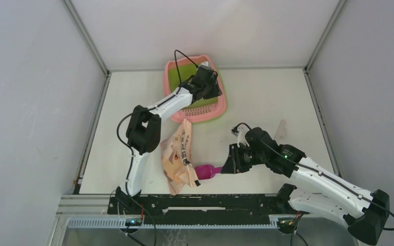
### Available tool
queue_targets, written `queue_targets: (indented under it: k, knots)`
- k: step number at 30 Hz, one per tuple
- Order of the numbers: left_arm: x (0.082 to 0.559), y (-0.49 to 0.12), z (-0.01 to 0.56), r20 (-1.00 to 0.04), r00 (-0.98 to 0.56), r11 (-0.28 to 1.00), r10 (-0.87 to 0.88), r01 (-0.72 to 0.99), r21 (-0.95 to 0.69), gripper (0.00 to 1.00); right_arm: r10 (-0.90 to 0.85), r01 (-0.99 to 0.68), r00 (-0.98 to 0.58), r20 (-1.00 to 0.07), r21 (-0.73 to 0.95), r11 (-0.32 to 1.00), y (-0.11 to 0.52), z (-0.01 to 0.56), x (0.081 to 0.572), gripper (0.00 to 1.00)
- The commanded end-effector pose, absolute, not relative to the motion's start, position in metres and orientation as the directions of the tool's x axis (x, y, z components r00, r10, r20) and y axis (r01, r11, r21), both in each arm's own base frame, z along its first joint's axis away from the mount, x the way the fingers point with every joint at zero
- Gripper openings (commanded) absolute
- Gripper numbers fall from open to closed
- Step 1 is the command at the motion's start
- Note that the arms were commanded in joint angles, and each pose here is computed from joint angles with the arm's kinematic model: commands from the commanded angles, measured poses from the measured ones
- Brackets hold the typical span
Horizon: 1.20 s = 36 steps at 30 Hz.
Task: Fill the litter box with clean litter
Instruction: Adjust the litter box at the center of the board.
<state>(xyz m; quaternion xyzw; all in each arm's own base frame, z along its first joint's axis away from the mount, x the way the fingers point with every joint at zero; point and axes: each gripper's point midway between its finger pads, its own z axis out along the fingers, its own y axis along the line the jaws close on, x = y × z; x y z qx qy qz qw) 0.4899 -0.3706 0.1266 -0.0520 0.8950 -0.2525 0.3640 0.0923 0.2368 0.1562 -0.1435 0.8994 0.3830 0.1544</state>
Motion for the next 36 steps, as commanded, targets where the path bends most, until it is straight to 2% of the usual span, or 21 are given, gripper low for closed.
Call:
queue_targets:
  k: [1,8,13,19,24,28,36]
  knots:
    - [0.482,-0.367,0.184,-0.677,-0.673,0.846,-0.298,0.141,-0.514,0.49,-0.130,-0.411,-0.893,-0.431,0.665,0.623,0.247,0.168,0.097,0.00]
    - [0.472,-0.354,0.222,-0.720,-0.626,0.847,-0.299,0.173,-0.502,0.60,-0.129,-0.413,-0.893,-0.431,0.673,0.614,0.250,0.169,0.098,0.00]
    - [0.465,-0.347,0.250,-0.741,-0.604,0.843,-0.293,0.201,-0.498,0.60,-0.127,-0.414,-0.892,-0.434,0.671,0.615,0.251,0.169,0.100,0.00]
    - [0.414,-0.312,0.266,-0.726,-0.610,0.838,-0.317,0.177,-0.515,0.60,-0.053,-0.406,-0.880,-0.473,0.687,0.603,0.247,0.184,0.120,0.00]
    - [0.364,-0.272,0.264,-0.734,-0.599,0.847,-0.319,0.166,-0.504,0.60,-0.042,-0.469,-0.858,-0.512,0.747,0.471,0.262,0.216,0.124,0.00]
    - [0.332,-0.245,0.255,-0.738,-0.613,0.873,-0.284,0.153,-0.463,0.60,-0.076,-0.487,-0.865,-0.495,0.794,0.364,0.278,0.230,0.116,0.00]
    - [0.282,-0.224,0.239,-0.723,-0.648,0.883,-0.239,0.165,-0.440,0.60,-0.057,-0.524,-0.849,-0.526,0.822,0.224,0.291,0.263,0.111,0.00]
